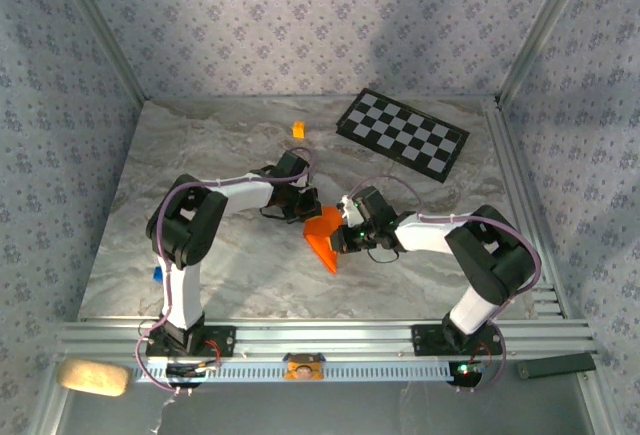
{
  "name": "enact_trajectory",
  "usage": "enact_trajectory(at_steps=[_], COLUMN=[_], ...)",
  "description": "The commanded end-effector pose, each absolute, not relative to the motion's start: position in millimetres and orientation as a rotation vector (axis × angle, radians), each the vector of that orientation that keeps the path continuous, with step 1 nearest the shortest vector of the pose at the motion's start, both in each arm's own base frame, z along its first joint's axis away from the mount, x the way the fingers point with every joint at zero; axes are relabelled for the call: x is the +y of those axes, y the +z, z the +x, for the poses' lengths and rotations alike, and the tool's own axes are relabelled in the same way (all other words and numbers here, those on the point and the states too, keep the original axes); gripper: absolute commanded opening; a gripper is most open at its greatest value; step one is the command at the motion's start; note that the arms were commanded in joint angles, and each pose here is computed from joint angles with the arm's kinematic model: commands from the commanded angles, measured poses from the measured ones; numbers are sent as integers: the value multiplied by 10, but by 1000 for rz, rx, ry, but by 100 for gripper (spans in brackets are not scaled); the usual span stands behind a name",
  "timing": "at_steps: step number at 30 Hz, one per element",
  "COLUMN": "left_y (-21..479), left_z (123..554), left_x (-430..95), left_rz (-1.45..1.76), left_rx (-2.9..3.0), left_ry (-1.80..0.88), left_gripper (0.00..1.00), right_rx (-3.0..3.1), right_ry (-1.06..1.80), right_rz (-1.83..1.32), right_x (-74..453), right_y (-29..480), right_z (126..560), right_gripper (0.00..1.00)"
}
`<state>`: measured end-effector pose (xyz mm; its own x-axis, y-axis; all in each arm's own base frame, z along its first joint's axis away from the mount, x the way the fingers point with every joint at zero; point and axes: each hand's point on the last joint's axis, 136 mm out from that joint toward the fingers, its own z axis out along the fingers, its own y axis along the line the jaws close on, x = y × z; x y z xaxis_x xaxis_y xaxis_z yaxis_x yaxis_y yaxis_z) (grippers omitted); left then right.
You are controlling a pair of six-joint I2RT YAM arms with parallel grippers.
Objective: Fold a paper plane with a square sheet of paper (pick it up from the middle)
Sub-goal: Third fold the triangle at the center of the table.
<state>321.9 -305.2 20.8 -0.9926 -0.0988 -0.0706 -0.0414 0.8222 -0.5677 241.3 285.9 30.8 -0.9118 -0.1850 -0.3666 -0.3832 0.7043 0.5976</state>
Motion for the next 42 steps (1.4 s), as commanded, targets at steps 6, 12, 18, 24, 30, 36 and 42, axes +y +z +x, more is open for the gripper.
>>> enact_trajectory(at_steps=[6,12,18,24,30,36,42], left_y=[47,45,37,46,45,37,36], left_z=[3062,3049,3039,3040,3034,3020,3023], left_x=[-2933,-2925,-2921,-2924,-2922,-2920,-2922], left_rz=[-154,-153,-159,-158,-158,-158,-156], left_rx=[2975,2976,2977,2975,2976,2981,2980], left_ry=[-808,-804,-805,-806,-804,-801,-801], left_gripper=[6,6,6,6,6,6,6], right_rx=[2656,2650,2655,2666,2672,2672,2675], right_ry=[963,1008,1009,975,931,925,928], right_rz=[-446,-458,-461,-462,-449,-452,-457], right_x=[2806,2858,2880,2868,2831,2830,2840], right_y=[296,338,335,299,266,263,254], right_z=[2373,2343,2316,2321,2343,2349,2343], right_gripper=[7,7,7,7,7,7,7])
